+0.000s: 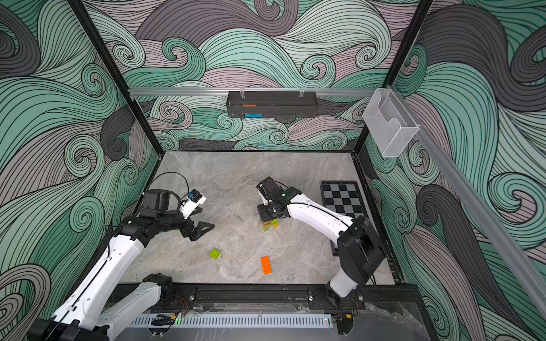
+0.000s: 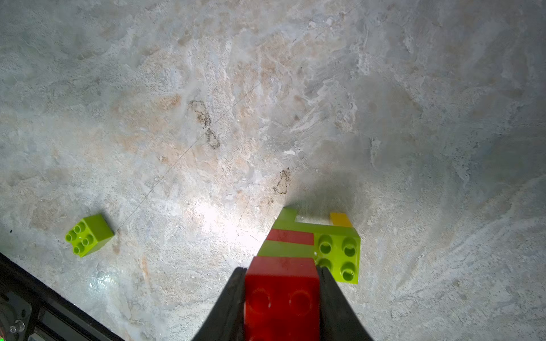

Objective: Assemble a giraffe with lego
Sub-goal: Assemble the lego brick with the lego brick.

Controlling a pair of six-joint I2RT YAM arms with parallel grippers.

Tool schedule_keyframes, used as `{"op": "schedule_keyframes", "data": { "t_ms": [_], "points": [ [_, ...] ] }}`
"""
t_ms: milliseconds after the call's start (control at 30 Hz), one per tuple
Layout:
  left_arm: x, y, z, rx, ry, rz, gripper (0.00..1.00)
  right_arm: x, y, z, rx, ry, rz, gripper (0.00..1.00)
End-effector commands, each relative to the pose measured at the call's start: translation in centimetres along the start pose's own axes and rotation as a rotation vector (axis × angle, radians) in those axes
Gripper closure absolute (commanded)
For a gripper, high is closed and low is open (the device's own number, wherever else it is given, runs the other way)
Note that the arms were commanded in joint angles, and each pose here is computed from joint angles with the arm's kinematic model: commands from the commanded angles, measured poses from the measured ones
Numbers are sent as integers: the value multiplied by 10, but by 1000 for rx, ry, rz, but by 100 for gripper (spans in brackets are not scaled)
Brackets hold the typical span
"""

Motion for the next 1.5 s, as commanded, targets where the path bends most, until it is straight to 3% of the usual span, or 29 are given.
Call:
{"op": "schedule_keyframes", "data": {
  "t_ms": [0,600,1467],
  "points": [
    [0,-1,0,8,-1,-13,1,24,-14,-59,20,236,-59,81],
    [1,-1,0,7,1,-12,1,0,-13,-25,13,16,-65,79],
    [2,-1,0,4,3,-13,1,17,6,-32,-46,30,-91,72]
  ]
}}
Point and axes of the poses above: each gripper's point midway between its finger pads, its own x axis out along the fingers, its own y axis along the line the jaws close on, z = x × y, the point moved 2 cm from there along -x, back along the fingers, and after that the axes turned 9 degrees about -x, right-handed, at the moved point
